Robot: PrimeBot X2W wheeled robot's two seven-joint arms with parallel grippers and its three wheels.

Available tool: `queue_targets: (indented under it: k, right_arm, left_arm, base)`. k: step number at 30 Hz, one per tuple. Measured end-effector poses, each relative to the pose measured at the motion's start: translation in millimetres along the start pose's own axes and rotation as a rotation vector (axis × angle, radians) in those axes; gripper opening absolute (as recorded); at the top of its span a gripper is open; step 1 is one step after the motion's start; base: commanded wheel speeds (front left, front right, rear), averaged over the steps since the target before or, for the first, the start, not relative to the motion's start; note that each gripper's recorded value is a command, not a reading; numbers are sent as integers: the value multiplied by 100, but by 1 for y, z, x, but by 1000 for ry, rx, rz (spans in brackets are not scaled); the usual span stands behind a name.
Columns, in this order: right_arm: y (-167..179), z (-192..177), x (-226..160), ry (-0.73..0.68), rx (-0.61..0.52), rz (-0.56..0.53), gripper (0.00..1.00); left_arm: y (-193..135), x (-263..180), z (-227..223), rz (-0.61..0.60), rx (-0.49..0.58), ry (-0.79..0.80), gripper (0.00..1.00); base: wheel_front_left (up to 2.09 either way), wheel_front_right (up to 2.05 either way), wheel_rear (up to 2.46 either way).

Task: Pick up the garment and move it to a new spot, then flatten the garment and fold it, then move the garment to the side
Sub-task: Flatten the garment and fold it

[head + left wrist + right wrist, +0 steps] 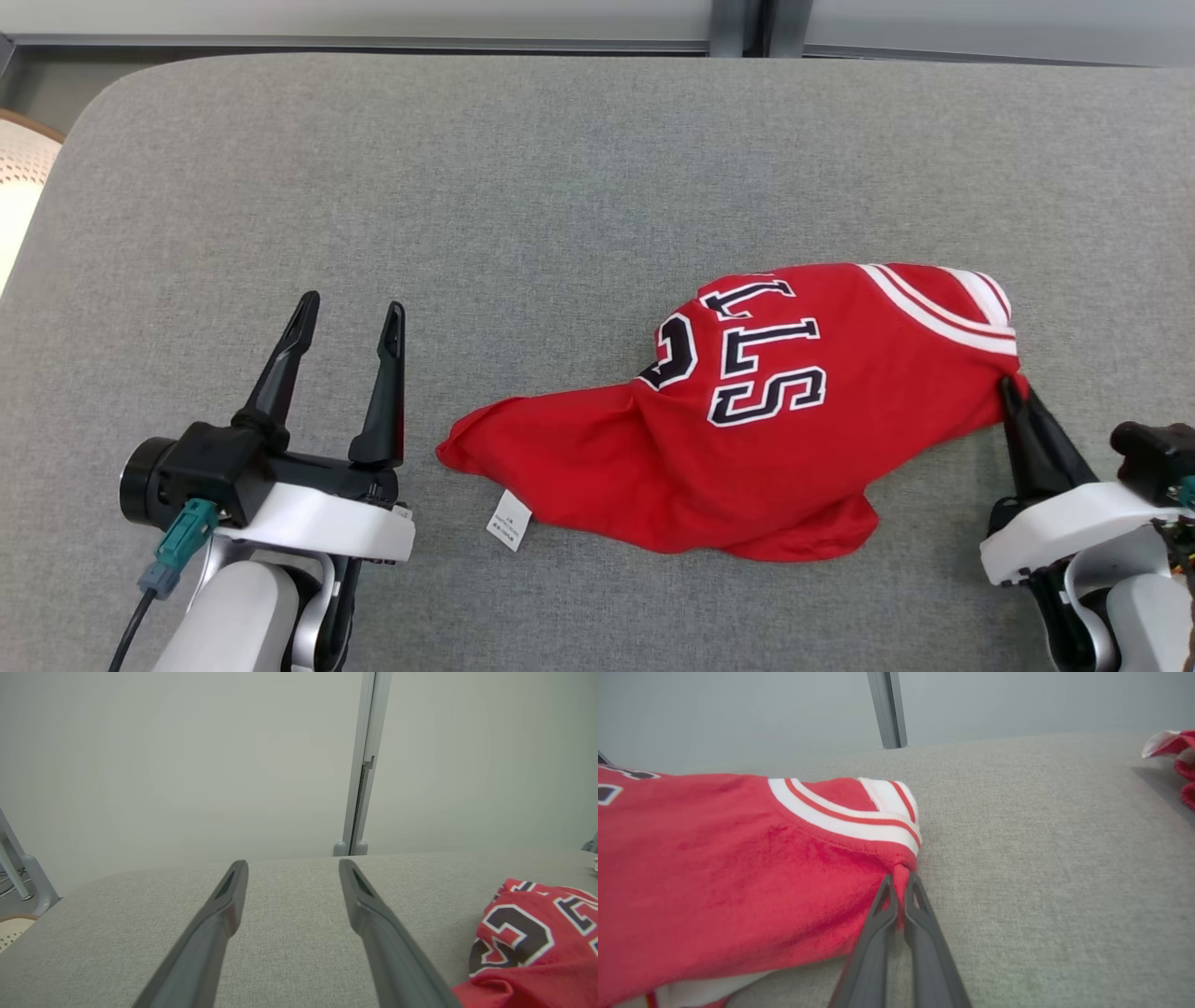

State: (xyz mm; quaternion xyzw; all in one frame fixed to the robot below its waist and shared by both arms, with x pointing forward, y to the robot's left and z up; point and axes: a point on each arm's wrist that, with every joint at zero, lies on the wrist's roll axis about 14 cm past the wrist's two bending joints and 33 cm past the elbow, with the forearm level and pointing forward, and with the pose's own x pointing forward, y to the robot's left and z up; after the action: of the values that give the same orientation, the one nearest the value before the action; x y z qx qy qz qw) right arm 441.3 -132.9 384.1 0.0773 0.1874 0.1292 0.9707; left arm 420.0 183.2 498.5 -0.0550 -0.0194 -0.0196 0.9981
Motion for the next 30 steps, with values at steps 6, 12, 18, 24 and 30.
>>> queue_targets:
  k: [6,12,18,24,30]
  right_arm:
    - [0,47,-4,-161,-22,6,0]
    - [11,100,7,-263,-76,45,0]
    - [43,127,41,-270,-114,140,0]
    - [80,109,83,-170,-117,239,0]
    - [102,88,100,-137,-101,291,100]
  left_arm:
    - [-4,2,1,-14,-3,-9,100]
    - [-5,4,0,-20,-5,-7,100]
    - [-2,5,-3,-8,-17,-1,100]
    - [3,9,-5,11,-20,1,100]
    - [9,9,-10,30,-19,13,100]
  base:
    - [0,0,0]
    - [0,0,0]
    - [0,0,0]
    - [0,0,0]
    - [0,0,0]
